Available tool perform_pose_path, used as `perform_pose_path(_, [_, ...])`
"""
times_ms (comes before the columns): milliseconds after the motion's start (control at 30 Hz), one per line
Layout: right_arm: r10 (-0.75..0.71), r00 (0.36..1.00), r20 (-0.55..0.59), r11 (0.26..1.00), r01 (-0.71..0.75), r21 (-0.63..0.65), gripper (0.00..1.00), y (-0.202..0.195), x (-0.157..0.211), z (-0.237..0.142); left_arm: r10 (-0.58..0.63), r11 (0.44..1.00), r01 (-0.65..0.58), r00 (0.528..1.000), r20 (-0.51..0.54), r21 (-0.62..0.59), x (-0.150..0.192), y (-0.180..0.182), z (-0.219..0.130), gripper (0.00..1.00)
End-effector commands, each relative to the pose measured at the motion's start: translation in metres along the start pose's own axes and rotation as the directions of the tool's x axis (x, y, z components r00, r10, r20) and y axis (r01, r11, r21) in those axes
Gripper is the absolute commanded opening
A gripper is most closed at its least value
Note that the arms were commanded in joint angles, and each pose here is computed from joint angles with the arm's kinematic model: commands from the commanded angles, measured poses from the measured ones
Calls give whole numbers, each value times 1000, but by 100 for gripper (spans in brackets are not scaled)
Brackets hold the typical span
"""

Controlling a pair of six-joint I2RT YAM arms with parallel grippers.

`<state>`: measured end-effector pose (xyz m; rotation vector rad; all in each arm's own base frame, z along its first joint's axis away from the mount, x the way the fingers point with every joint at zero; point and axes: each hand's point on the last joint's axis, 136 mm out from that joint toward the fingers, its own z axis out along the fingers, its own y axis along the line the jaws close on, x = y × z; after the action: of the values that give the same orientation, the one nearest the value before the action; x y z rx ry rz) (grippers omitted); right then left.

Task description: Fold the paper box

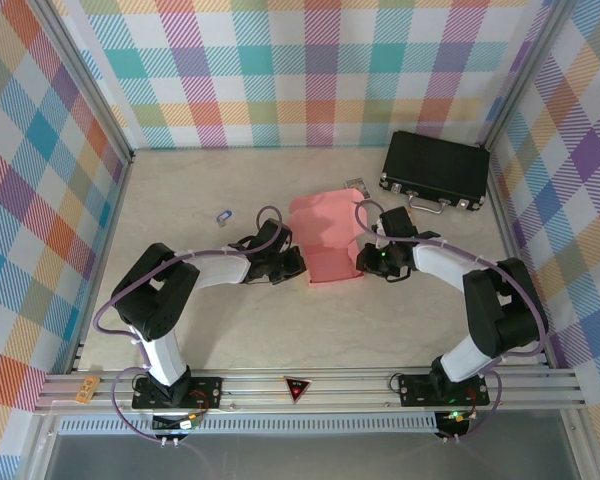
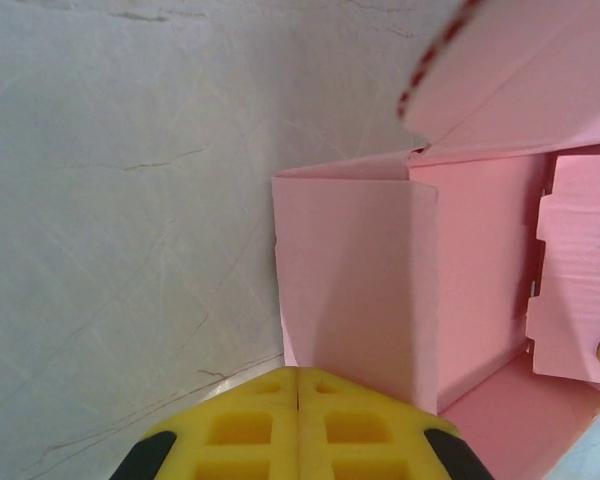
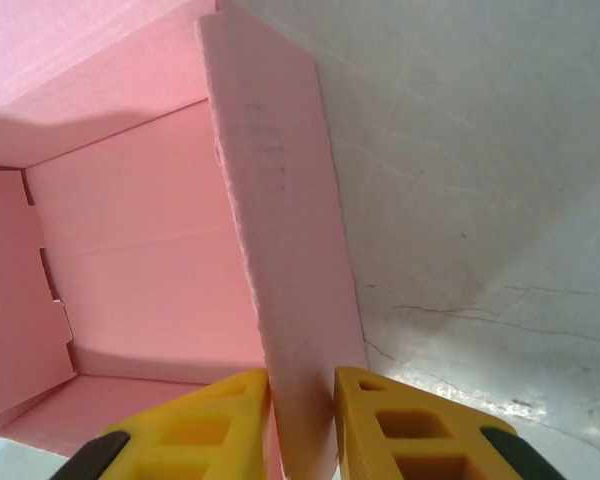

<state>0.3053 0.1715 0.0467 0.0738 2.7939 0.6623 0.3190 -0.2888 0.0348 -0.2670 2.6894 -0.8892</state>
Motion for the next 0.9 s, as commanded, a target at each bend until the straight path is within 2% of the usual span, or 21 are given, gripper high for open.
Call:
perform_pose_path(0, [-35,999,-32,999,36,30,24,-4,2,0,-6,1000,6,1000,-24,4,9,2,8,6])
perform_pose_path(400, [-71,996,-55,987,78,138,20,-14,3,6,-4,1000,5,999,-38,13,10,1,13,6])
perform_pose_path(667, [-90,994,-57,972,100,213,21,-18,0,7,4,1000,-4,999,-45,3,11,2,14,6])
perform_pose_path(867, [-124,989,-79,948,141,286,17,-23,2,10,10,1000,-10,999,-50,2,10,1,15,6])
